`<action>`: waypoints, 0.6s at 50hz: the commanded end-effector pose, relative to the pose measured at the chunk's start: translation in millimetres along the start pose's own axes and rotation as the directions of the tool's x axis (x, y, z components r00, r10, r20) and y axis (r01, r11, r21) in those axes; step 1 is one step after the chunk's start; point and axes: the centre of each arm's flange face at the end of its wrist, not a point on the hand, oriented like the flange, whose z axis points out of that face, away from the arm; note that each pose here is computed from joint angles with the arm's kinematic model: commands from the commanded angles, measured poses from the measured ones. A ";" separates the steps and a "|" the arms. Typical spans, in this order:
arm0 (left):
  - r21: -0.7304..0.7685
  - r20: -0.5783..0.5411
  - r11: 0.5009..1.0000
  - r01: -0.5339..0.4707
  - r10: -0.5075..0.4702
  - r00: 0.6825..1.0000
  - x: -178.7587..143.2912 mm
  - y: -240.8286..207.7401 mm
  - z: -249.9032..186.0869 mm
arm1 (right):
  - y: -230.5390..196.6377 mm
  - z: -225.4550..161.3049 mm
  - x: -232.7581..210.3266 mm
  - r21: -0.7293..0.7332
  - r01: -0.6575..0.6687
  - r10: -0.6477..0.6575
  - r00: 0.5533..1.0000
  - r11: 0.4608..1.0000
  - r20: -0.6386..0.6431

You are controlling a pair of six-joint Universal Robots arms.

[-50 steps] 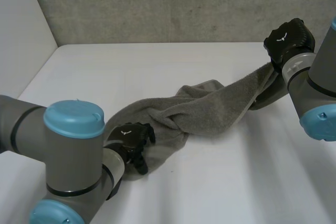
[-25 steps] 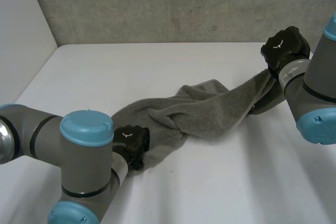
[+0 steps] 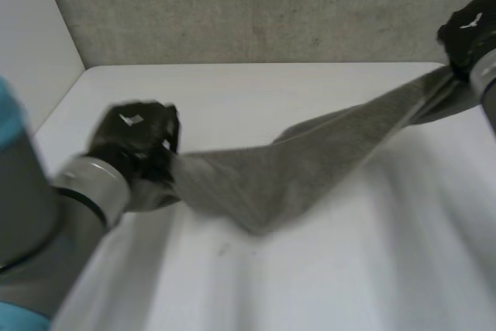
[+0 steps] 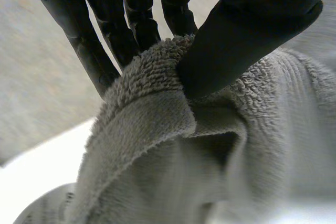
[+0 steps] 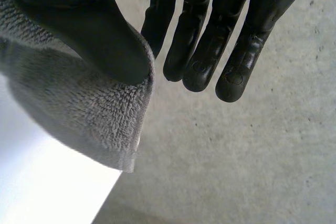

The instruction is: Fold the laundry

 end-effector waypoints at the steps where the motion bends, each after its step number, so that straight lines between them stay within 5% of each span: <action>1: 0.052 0.043 0.999 -0.004 0.002 0.999 -36.7 -19.3 10.1 | 1.8 -7.7 2.2 0.004 -0.007 0.007 0.997 1.000 0.071; 9: -0.127 0.032 0.992 -0.002 0.006 0.999 -36.7 47.2 79.3 | 23.8 23.8 -48.3 -0.041 -0.091 0.096 0.982 0.995 0.163; 17: -0.129 0.083 0.992 0.003 0.008 0.997 -42.4 95.1 140.0 | 36.6 34.3 -110.1 -0.066 -0.050 0.067 0.960 0.997 0.273; 23: -0.116 0.102 0.993 0.006 0.005 0.995 -48.3 92.1 141.4 | 36.7 32.1 -117.3 -0.075 -0.044 0.064 0.957 0.996 0.282; 30: -0.067 0.053 0.998 0.004 0.000 0.999 -31.6 51.8 80.2 | 31.5 32.5 -109.5 -0.055 -0.055 0.067 0.964 0.997 0.256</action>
